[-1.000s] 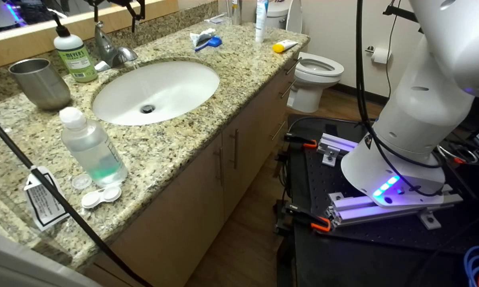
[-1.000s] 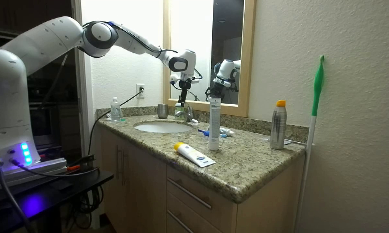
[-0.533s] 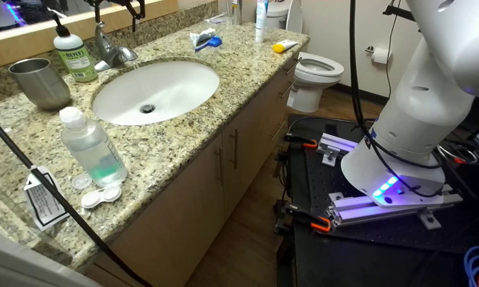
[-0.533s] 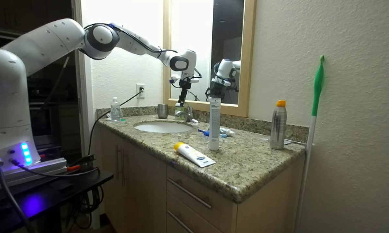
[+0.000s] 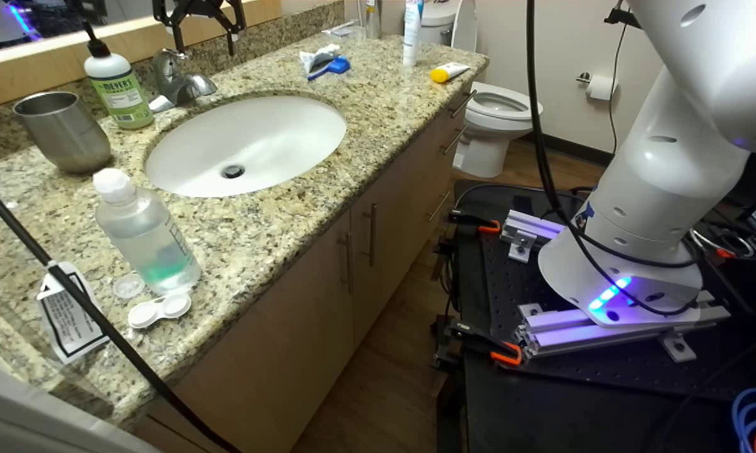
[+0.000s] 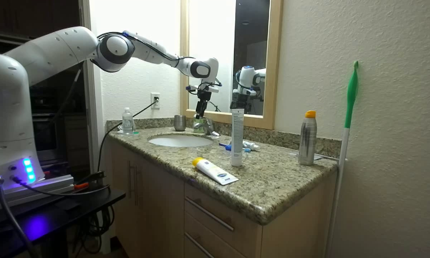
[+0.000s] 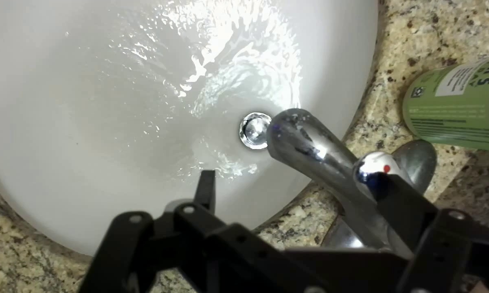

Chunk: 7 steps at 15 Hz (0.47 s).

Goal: Wet the toothbrush with water, put it back on the counter, move the toothpaste forward then close the tap

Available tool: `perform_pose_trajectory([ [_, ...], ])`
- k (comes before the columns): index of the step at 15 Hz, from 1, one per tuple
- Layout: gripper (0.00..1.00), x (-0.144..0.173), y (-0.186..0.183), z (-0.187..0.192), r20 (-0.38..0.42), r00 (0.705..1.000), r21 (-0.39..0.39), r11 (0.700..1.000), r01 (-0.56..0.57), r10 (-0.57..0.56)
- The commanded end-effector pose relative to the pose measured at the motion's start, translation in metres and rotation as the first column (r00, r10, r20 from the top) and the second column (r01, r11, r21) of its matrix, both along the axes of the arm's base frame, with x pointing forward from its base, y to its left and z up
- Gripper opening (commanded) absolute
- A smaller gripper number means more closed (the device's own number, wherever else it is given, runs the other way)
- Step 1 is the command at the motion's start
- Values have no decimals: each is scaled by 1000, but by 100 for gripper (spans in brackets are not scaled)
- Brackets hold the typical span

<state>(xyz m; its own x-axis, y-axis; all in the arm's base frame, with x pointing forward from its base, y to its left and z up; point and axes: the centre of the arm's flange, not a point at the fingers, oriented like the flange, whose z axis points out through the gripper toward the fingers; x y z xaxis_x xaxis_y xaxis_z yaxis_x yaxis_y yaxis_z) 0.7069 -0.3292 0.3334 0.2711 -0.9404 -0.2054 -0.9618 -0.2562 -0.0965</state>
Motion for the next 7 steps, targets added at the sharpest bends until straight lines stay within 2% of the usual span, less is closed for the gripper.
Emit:
perform_pose_trajectory([
  [1,100,21,-22,-16,-70,997,10,1000,20,-19],
  [4,100,21,-24,-13,-64,997,16,999,42,-41],
  [5,100,1,-3,0,-22,1000,13,1000,22,-22],
  [7,100,1,-5,0,-26,999,17,999,30,-29],
])
